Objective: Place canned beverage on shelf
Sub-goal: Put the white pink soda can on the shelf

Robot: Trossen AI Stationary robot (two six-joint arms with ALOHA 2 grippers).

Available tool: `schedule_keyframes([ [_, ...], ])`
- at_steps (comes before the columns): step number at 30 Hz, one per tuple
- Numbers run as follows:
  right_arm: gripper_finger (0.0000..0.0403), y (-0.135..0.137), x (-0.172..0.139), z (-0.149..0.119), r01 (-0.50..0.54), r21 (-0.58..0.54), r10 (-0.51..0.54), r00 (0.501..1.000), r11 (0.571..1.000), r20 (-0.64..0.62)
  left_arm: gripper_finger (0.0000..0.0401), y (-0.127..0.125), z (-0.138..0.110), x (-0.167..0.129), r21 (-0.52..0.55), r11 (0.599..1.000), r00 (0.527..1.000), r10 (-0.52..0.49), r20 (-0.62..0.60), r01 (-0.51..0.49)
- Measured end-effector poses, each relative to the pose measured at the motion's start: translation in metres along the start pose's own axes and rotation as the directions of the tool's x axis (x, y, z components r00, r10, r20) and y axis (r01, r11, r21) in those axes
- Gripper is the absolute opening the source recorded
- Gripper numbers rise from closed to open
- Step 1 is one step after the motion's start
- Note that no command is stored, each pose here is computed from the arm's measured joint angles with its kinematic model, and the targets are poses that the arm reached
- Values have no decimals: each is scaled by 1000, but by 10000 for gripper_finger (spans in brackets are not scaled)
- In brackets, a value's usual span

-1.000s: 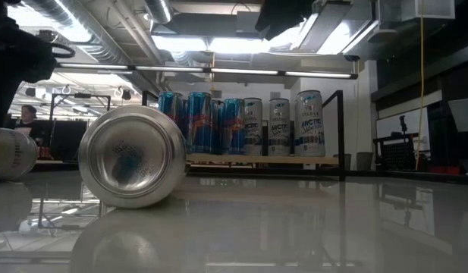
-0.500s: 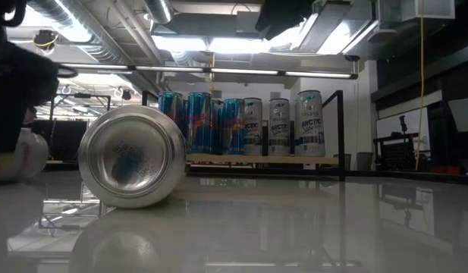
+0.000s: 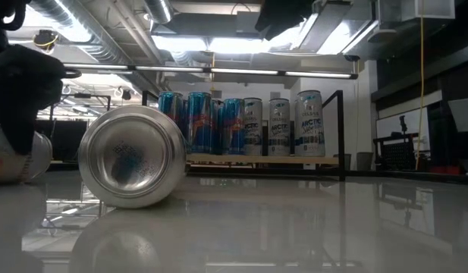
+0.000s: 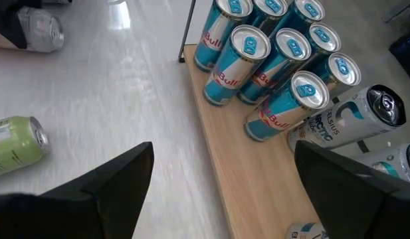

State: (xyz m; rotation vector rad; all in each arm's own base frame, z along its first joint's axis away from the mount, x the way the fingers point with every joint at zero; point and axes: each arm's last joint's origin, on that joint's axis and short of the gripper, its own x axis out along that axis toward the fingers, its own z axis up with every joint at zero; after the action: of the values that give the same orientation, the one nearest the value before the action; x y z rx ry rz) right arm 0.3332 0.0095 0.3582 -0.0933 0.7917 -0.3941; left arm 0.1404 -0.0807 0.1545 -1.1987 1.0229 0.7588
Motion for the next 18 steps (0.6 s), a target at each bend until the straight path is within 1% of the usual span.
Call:
schedule_keyframes([
  [2,356,0,0,0,0,0,0,1000,1000,0,334,0,0,0,0,1000,1000,-4,14,4],
  [9,356,0,0,0,0,0,0,1000,1000,0,329,0,0,0,8,1000,1000,-2,6,2],
  [14,356,0,0,0,0,0,0,1000,1000,0,299,-1,0,0,7,1000,1000,-8,4,8],
  [18,356,0,0,0,0,0,0,1000,1000,0,274,-5,0,0,26,998,998,-60,19,60],
])
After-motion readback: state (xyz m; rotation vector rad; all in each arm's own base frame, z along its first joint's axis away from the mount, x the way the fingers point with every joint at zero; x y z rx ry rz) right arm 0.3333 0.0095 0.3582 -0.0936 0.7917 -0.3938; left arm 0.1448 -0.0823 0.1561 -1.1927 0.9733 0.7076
